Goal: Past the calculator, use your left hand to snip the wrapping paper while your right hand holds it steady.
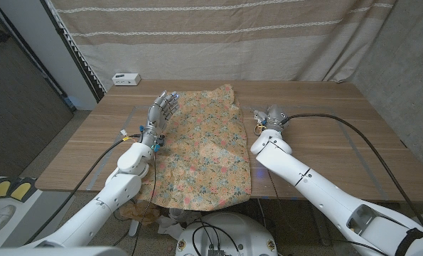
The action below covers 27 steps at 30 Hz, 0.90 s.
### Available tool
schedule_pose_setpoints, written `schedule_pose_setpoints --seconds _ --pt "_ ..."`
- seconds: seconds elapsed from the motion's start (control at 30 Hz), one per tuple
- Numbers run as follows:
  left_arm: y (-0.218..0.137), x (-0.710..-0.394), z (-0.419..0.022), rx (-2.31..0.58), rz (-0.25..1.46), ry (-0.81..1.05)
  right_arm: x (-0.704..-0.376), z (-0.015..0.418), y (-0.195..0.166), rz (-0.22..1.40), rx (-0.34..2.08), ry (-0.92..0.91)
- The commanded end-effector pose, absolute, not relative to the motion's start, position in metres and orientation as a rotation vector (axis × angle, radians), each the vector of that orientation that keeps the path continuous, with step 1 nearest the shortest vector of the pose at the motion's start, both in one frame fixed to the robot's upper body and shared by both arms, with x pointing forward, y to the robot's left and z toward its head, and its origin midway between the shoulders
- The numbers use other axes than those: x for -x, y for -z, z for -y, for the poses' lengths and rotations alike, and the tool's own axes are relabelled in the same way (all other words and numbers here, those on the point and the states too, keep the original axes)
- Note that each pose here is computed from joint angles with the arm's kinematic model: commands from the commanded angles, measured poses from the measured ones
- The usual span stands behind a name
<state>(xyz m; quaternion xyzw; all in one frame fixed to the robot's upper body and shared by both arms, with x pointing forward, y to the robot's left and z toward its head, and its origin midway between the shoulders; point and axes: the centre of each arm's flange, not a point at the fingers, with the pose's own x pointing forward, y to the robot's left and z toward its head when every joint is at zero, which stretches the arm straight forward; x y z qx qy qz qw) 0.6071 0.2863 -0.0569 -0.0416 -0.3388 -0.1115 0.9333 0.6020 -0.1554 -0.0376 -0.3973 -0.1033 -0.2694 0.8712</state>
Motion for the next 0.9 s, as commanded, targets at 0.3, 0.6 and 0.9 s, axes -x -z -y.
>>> schedule_pose_setpoints --seconds 0.3,0.6,0.9 --pt "0.058 -0.608 -0.289 0.089 0.686 0.231 -0.613 0.152 0.04 0.153 0.913 0.598" --pt "0.058 -0.609 -0.288 0.085 0.684 0.232 -0.617 0.153 0.042 0.132 0.927 0.594" --pt "0.059 -0.61 -0.288 0.09 0.686 0.229 -0.622 0.151 0.044 0.11 0.948 0.595"
